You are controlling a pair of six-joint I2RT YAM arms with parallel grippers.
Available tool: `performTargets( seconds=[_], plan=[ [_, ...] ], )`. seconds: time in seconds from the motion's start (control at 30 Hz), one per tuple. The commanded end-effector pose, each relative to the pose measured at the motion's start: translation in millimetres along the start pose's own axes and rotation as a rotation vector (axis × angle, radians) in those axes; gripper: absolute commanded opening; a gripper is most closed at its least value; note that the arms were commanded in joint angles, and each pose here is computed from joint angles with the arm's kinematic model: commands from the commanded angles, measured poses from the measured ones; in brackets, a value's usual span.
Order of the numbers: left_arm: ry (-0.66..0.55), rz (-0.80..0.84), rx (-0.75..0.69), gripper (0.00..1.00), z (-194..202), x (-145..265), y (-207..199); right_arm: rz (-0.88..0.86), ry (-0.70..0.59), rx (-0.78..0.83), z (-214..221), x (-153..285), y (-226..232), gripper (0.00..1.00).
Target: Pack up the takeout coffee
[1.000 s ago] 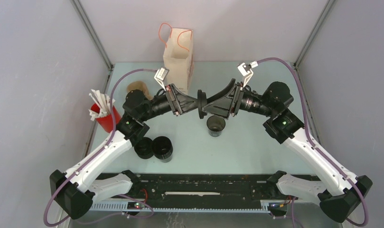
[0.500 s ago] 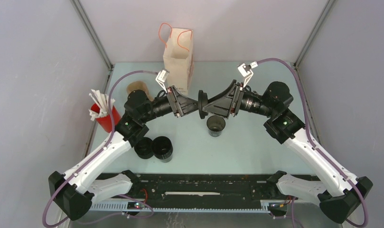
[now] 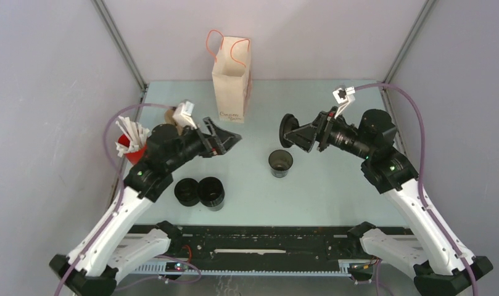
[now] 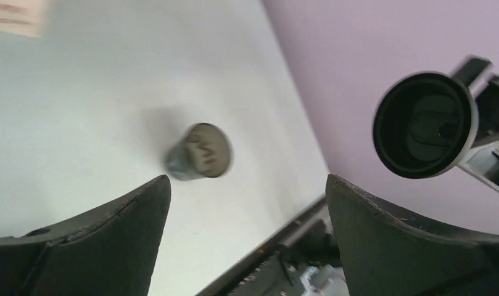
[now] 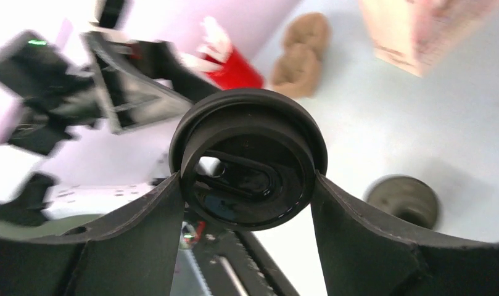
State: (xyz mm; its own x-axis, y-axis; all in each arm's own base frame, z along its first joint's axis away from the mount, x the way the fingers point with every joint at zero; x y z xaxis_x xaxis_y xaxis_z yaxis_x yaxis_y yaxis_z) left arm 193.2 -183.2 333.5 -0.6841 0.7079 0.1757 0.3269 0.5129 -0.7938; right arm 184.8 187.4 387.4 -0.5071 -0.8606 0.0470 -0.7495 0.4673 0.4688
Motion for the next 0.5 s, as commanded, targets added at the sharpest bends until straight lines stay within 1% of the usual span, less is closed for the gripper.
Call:
performTargets(
  seconds=[0.0,0.1,0.2,0.27,0.37,0.47],
  plan=[
    [-0.197,-0.271,-0.157,1.0,-34,39,19,0.346,0.163,0.151,31,16,-47,0.74],
    [-0.281,-0.292,-0.216,1.0,-54,36,13,0.487,0.305,0.205,54,6,-69,0.74],
    [-0.332,-0.288,-0.257,1.0,-73,17,7,0.635,0.458,0.297,74,-8,-85,0.74],
    [-0.361,-0.281,-0.282,1.0,-85,-1,4,0.665,0.535,0.335,84,-20,-88,0.75],
    [-0.426,-0.28,-0.333,1.0,-104,-23,2,0.675,0.611,0.318,91,-33,-94,0.75],
    [-0.497,-0.329,-0.388,1.0,-120,-35,7,0.671,0.668,0.303,92,-43,-102,0.75]
  ],
)
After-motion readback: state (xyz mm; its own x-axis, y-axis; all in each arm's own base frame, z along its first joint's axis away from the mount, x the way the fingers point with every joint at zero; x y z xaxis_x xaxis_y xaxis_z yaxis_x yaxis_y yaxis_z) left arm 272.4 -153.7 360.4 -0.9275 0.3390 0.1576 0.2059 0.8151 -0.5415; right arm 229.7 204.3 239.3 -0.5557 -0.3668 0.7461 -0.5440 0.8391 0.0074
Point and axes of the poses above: each gripper's point midway between its finger pads, its own x axis back along the fingers, its own y axis along the line the jaws close on, z = x × y, the point moved 6 cm from there along x, back along the fingers, and after that the axes turned 8 degrees about x, right-handed, at the moved point
